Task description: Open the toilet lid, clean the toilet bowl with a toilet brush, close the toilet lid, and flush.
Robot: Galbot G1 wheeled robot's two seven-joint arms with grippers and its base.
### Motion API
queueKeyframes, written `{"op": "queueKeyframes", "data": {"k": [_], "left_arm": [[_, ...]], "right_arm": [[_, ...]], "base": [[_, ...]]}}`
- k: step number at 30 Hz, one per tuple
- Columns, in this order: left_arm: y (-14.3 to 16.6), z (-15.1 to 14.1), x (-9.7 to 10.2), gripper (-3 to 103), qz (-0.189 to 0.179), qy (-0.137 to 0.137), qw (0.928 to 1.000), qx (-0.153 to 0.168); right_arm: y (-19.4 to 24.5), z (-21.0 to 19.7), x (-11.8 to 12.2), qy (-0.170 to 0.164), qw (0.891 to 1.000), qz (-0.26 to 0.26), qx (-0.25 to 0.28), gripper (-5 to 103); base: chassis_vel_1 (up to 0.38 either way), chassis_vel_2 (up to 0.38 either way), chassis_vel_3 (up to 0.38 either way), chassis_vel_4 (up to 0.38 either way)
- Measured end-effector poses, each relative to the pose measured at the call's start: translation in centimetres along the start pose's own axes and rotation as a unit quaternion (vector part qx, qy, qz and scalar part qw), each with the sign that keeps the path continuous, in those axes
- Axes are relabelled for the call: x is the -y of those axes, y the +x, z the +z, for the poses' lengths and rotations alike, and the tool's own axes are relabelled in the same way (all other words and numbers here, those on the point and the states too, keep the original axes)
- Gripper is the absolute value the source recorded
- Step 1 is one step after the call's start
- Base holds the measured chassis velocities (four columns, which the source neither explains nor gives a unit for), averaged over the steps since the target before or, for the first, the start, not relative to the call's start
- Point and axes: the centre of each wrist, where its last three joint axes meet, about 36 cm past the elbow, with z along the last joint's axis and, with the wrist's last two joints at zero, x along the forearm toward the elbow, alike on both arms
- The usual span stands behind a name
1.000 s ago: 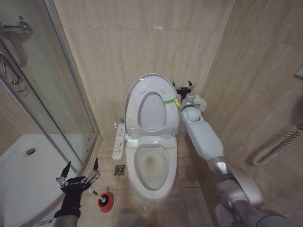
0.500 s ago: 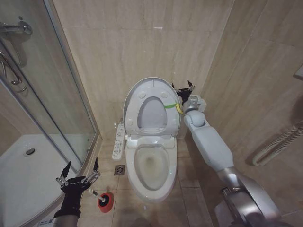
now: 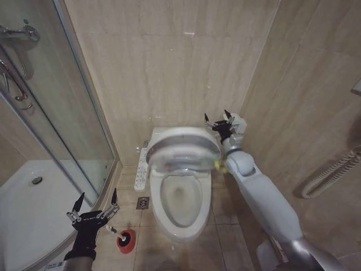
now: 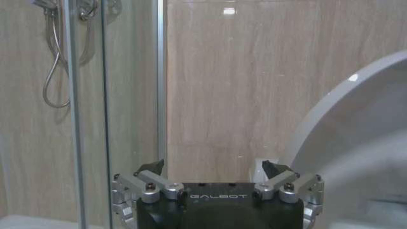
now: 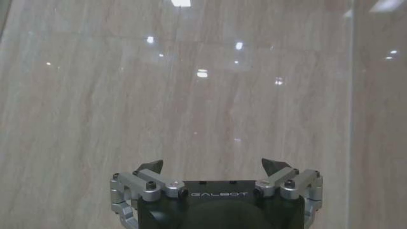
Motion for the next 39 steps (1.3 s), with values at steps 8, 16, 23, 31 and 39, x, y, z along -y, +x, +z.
{"op": "queueKeyframes", "data": {"k": [8,16,23,31,39], "left_arm": [[0.0,0.0,0.0,100,0.0,0.0,1.0,0.0],[0.0,0.0,0.0,100,0.0,0.0,1.0,0.0],[0.0,0.0,0.0,100,0.0,0.0,1.0,0.0],[0.0,0.0,0.0,100,0.0,0.0,1.0,0.0],[0.0,0.0,0.0,100,0.0,0.0,1.0,0.0]], "right_arm": [[4.5,-0.5,1.2,0.004,1.0,0.013,-0.012,100],[5.9,0.2,2.2,-0.003,0.999,0.034,-0.022,100],[8.0,1.5,0.5,-0.017,0.998,0.047,-0.039,100],[10.3,0.2,-0.6,-0.018,0.997,0.057,-0.047,100],[12.9,-1.7,-0.2,-0.018,0.996,0.066,-0.055,100]], "base": [[0.0,0.0,0.0,0.0],[0.0,0.0,0.0,0.0],[0.0,0.0,0.0,0.0],[0.0,0.0,0.0,0.0],[0.0,0.0,0.0,0.0]]}}
